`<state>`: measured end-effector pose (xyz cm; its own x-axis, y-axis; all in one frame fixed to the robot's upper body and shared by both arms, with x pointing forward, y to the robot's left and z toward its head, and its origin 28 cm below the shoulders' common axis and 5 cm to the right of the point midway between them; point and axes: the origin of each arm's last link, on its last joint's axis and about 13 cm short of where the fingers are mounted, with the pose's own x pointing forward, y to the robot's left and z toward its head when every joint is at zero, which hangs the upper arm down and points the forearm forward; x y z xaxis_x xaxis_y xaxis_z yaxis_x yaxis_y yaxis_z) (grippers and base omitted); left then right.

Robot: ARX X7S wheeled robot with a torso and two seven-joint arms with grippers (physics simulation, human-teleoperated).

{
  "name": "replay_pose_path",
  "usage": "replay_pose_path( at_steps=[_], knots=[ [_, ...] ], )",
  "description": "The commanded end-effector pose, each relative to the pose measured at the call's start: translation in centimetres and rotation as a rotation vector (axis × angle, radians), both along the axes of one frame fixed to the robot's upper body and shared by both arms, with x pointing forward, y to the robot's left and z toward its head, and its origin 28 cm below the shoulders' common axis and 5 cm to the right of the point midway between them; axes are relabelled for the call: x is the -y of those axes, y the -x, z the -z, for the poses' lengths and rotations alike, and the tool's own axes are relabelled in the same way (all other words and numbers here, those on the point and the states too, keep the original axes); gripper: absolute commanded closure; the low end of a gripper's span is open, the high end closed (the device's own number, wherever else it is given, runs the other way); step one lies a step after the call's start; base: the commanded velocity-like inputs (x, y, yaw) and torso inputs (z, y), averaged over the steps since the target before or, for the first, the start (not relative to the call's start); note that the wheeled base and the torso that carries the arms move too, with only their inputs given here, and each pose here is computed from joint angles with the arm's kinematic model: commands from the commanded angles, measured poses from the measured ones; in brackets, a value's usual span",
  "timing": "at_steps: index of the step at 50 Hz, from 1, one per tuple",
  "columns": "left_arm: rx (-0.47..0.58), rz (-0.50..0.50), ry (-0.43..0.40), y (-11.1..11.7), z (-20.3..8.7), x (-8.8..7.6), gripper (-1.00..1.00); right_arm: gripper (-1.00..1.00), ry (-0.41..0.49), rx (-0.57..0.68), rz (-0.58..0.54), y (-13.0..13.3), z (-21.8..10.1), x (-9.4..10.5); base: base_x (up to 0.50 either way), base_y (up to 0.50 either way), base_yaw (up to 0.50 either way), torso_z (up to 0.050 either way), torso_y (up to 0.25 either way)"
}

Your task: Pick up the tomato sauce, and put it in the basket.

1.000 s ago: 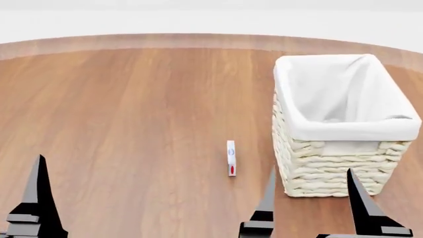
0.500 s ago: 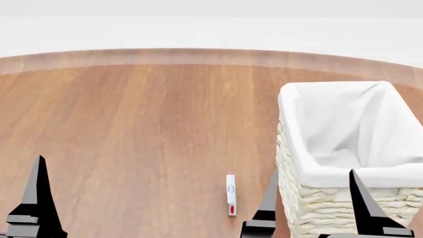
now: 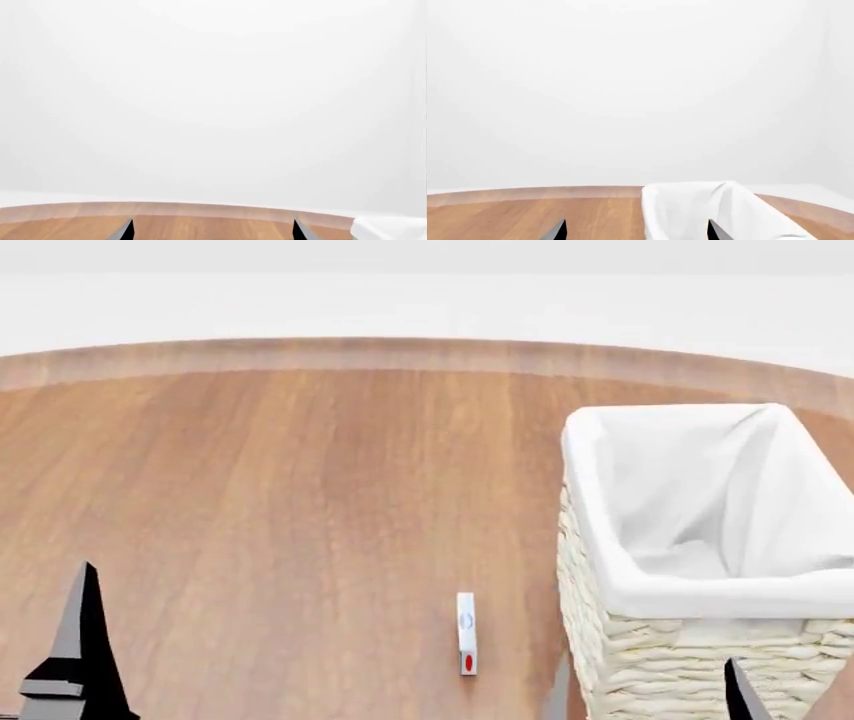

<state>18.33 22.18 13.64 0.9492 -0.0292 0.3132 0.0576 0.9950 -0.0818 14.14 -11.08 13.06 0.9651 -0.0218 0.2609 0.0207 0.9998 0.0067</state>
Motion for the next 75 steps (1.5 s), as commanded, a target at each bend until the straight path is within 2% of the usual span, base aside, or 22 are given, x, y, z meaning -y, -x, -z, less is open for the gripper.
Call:
replay_pose_path(
  at_steps=[1, 3, 4, 10, 14, 15, 16, 18, 31, 54, 75],
  knots=[
    [-0.014, 0.005, 0.007, -0.1, 0.6, -0.1, -1.00, -1.00, 0.001, -0.001, -0.001, 4.8, 0.4, 0.3, 0.00, 0.00, 0.00, 0.000, 0.000],
    [-0.017, 0.005, 0.008, -0.2, 0.6, -0.1, -1.00, -1.00, 0.004, 0.002, 0.000, 5.1, 0.5, 0.4, 0.00, 0.00, 0.00, 0.000, 0.000],
    [-0.020, 0.006, 0.010, -0.3, 0.8, -0.1, -1.00, -1.00, 0.003, -0.004, 0.003, 6.3, 1.1, 0.4, 0.00, 0.00, 0.00, 0.000, 0.000],
    [-0.019, 0.010, 0.011, -0.2, 0.8, 0.0, -1.00, -1.00, 0.000, -0.013, -0.003, 8.8, 2.5, 0.4, 0.00, 0.00, 0.00, 0.000, 0.000],
    [-0.024, 0.011, 0.011, -0.3, 0.9, 0.0, -1.00, -1.00, -0.003, -0.019, -0.002, 9.0, 3.4, 0.2, 0.00, 0.00, 0.00, 0.000, 0.000],
    [-0.024, 0.010, 0.010, -0.3, 0.9, 0.0, -1.00, -1.00, -0.015, -0.012, -0.058, 9.6, 3.6, -0.4, 0.00, 0.00, 0.00, 0.000, 0.000],
    [-0.023, 0.011, 0.009, -0.3, 0.9, 0.0, -1.00, -1.00, 0.001, -0.012, -0.082, 10.3, 3.7, -0.1, 0.00, 0.00, 0.00, 0.000, 0.000],
    [-0.025, 0.011, 0.008, -0.3, 0.9, 0.0, -1.00, -1.00, 0.007, -0.026, -0.003, 11.1, 4.3, 0.4, 0.00, 0.00, 0.00, 0.000, 0.000],
    [-0.027, 0.017, 0.003, -0.3, 1.2, 0.2, -1.00, -1.00, -0.021, -0.099, 0.017, 13.4, 8.4, 0.3, 0.00, 0.00, 0.00, 0.000, 0.000],
    [-0.032, 0.019, -0.001, -0.5, 1.4, 0.1, -1.00, -1.00, -0.044, -0.227, 0.042, 15.4, 13.8, 0.1, 0.00, 0.00, 0.00, 0.000, 0.000],
    [-0.044, 0.018, -0.007, -0.5, 2.0, 0.1, -1.00, -1.00, -0.034, -0.302, 0.026, 15.4, 16.2, -0.2, 0.00, 0.00, 0.00, 0.000, 0.000]
  ],
)
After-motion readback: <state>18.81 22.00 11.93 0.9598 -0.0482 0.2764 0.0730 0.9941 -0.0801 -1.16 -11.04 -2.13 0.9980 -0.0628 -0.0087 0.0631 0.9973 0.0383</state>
